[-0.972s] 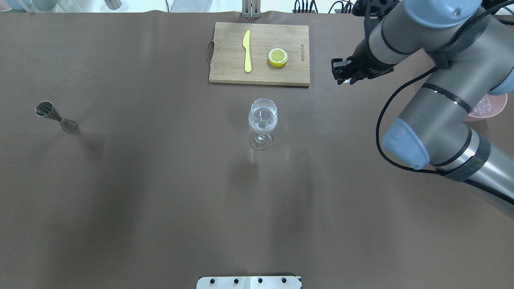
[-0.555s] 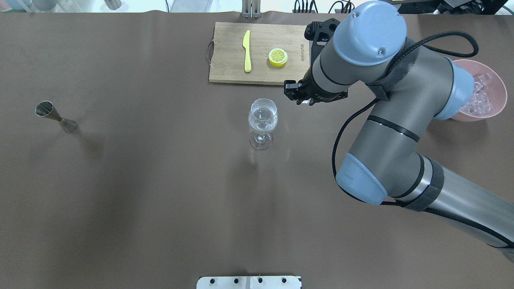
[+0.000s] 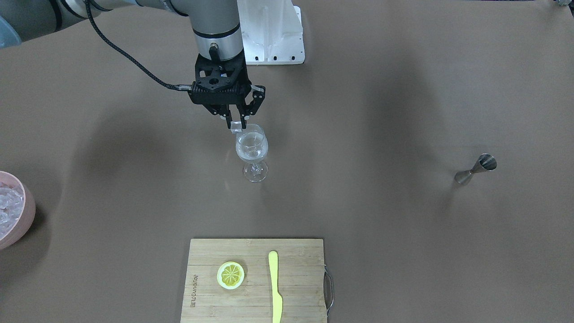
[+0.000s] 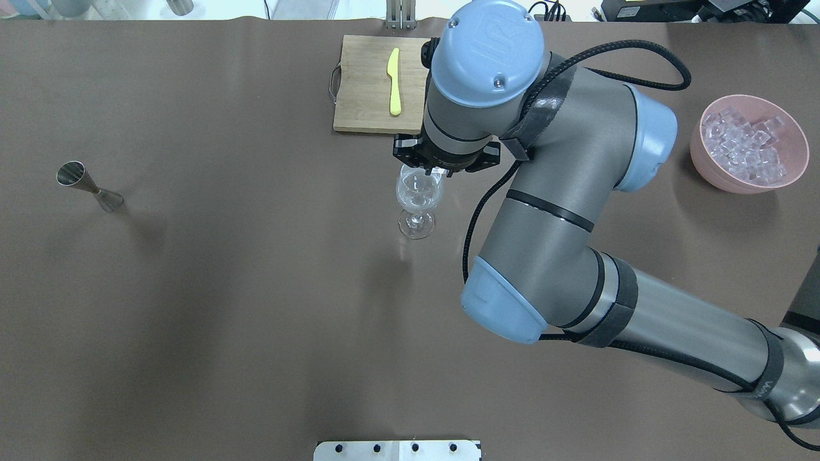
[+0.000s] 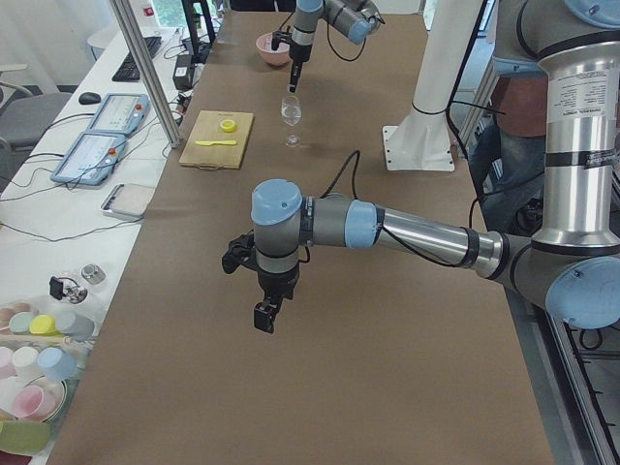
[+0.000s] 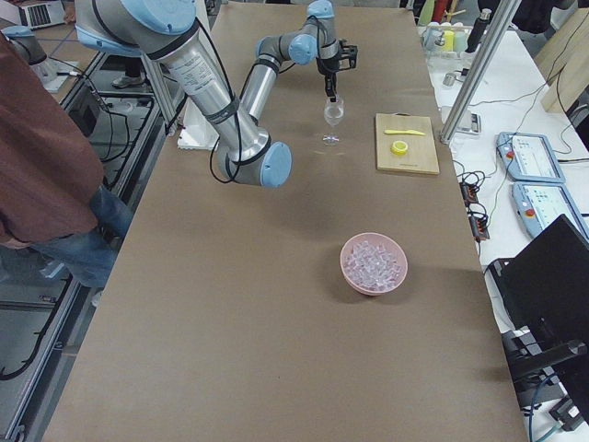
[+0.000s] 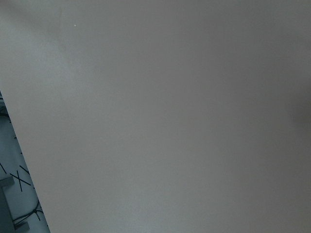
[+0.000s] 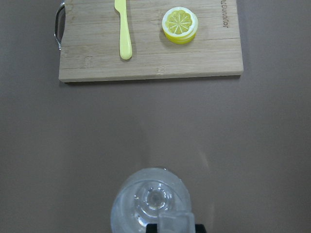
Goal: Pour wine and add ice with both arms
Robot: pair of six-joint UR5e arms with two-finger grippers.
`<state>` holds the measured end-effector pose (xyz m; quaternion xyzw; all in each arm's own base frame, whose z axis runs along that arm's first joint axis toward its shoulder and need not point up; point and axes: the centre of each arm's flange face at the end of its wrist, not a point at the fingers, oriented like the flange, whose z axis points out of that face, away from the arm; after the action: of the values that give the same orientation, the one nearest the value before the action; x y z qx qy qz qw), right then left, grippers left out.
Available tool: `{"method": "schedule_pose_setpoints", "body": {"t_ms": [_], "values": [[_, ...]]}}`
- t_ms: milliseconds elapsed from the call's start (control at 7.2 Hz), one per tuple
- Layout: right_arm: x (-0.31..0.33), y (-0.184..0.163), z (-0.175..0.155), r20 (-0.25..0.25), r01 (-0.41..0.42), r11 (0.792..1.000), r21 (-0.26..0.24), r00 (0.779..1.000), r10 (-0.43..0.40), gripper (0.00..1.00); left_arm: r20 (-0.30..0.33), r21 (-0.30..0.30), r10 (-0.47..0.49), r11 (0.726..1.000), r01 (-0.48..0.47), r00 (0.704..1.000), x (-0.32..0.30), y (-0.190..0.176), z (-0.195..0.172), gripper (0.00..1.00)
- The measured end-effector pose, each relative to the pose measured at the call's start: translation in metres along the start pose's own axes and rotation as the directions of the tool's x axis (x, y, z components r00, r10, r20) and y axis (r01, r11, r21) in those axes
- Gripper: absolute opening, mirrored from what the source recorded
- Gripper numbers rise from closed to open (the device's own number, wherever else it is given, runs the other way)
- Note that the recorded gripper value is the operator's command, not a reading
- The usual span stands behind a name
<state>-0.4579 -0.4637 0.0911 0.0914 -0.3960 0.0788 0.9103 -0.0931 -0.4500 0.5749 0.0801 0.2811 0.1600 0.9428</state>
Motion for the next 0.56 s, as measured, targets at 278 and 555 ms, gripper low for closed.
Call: {"method": "schedule_pose_setpoints", "body": {"t_ms": [278, 555], "values": [[-0.018, -0.005, 0.005, -0.015, -0.002, 1.0, 0.0, 1.0, 0.002, 0.0, -0.001, -0.003, -0.002, 1.0, 0.002, 1.0, -0.001, 0.001, 0.002, 0.99], [-0.023, -0.006, 0.007, -0.021, -0.001, 1.0, 0.002, 1.0, 0.001, 0.51, -0.002, -0.005, -0.003, 1.0, 0.003, 1.0, -0.001, 0.001, 0.002, 0.99]]}}
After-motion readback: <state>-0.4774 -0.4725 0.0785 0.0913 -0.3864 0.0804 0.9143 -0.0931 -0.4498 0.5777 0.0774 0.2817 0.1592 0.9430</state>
